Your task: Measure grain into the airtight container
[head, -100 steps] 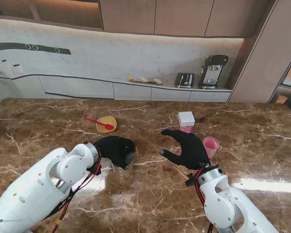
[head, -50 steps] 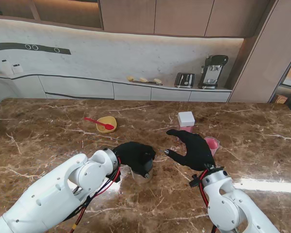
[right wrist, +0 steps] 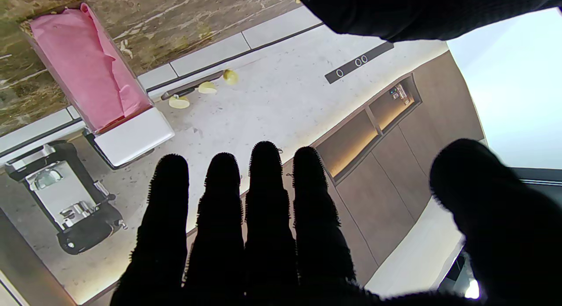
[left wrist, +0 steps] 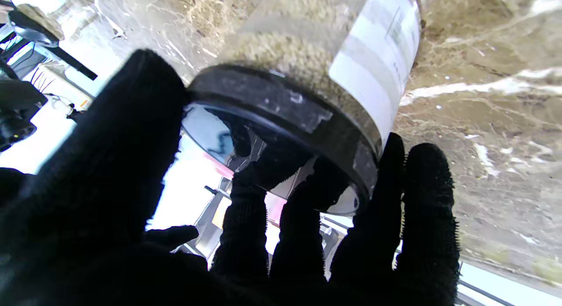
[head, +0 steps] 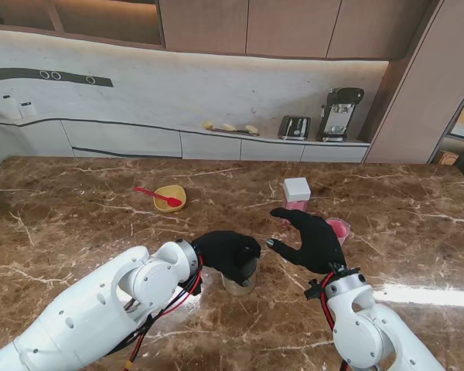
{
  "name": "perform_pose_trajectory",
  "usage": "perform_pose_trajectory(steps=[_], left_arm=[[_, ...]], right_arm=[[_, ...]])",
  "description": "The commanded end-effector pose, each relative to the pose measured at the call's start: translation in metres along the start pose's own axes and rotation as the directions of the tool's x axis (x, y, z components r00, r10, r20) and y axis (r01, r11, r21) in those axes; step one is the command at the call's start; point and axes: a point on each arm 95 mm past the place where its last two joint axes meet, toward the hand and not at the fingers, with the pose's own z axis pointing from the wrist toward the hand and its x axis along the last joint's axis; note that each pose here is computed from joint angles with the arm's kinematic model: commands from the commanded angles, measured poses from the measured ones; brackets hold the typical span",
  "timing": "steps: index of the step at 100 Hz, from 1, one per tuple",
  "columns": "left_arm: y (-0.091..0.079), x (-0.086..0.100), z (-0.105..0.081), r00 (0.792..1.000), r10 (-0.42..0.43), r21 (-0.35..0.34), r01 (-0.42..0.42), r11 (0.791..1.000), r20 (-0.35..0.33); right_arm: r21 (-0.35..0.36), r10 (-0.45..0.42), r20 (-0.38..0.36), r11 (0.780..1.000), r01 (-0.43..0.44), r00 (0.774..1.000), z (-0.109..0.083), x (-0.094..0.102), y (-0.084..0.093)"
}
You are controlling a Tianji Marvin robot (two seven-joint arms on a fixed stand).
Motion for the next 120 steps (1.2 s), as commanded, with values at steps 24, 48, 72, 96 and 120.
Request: perform_pose_trajectory(steps=[24,48,72,96,120], left_arm=[[0.003,-0.005,-0.008,0.998,-0.055,-0.005,0.054,0.999,-0.029],[-0.001,-0.009,-0.021,0.994,-0.103,0.082,0.105,0.991,-0.034],[0.001,-0.028,-0.05,0.983,-0.18,0.196,0.183,0.963,-0.032],[0.027,-0.055,-0.075,0.975,-0.224,0.174,0.222,0.959,-0.009],[0.057,-0.076,-0.078,0.96,-0.28,0.148,0.274,0.95,0.019]], right_arm=[[0.024,0.003,0.006,1.0,-0.004,1.0,-0.003,-0.002,-0.007],[0.057,-0.031,0.012,0.998,0.03,0.999,0.0,-0.002,-0.006],[0.172,-0.094,0.014,0.981,0.09,0.996,0.009,0.006,-0.004],[0.272,-0.13,-0.012,0.954,0.128,0.992,0.022,0.019,-0.008],[0.401,-0.198,-0.063,0.893,0.206,0.978,0.026,0.039,-0.009]])
